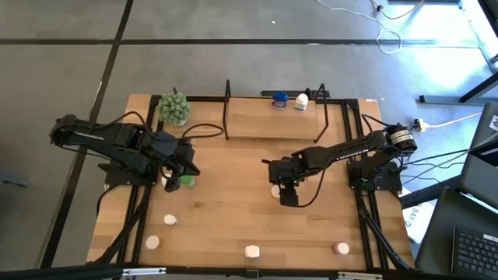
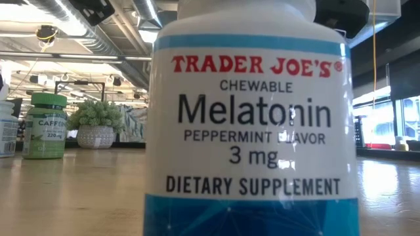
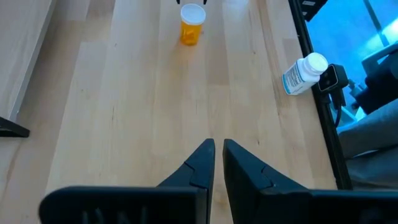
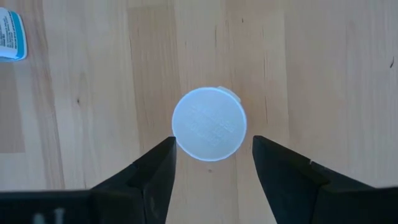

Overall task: Pick and place medicine bottles onto shelf by color
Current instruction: Put the top orange pill bottle on the shelf

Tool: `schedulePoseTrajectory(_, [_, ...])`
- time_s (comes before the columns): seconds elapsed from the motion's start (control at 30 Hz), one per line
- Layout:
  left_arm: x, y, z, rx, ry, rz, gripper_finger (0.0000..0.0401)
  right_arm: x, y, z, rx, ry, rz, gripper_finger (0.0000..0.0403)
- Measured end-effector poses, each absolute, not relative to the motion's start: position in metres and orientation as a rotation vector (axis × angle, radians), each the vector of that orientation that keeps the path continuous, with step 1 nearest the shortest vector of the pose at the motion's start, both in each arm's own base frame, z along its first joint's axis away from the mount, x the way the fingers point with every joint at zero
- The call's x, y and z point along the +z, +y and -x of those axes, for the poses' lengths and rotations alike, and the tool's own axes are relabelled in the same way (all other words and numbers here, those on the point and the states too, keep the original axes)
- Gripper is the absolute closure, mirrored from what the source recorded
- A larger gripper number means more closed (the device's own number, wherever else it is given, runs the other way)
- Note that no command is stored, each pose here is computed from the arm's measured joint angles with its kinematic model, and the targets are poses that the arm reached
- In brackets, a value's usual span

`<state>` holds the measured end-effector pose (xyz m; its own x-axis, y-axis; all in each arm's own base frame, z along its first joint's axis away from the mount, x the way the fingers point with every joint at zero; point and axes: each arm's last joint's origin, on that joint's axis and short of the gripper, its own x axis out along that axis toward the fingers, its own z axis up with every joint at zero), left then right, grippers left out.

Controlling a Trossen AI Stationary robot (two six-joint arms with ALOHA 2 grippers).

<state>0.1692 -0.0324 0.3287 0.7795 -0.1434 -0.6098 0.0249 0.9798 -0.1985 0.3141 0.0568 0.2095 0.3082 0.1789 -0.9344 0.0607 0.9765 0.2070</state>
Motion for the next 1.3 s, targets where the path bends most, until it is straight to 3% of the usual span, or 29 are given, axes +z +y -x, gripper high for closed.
schedulePoseTrajectory(0.13, [0.329,-0.032,-0.169,-0.092,0.672,0.184,0.0374,0.209,0.057,-0.314,0.094,1.254,-0.197,0.0178])
schedulePoseTrajectory(0.47, [0.329,-0.032,-0.169,-0.091,0.672,0.184,0.0374,0.21,0.062,-0.317,0.049,1.213,-0.191,0.0107])
schedulePoseTrajectory(0.8, [0.329,-0.032,-0.169,-0.091,0.672,0.184,0.0374,0.209,0.075,-0.315,-0.002,1.202,-0.139,0.0105])
schedulePoseTrajectory(1.3, [0.329,-0.032,-0.169,-0.091,0.672,0.184,0.0374,0.174,0.079,-0.331,0.0,1.258,-0.154,0.0117])
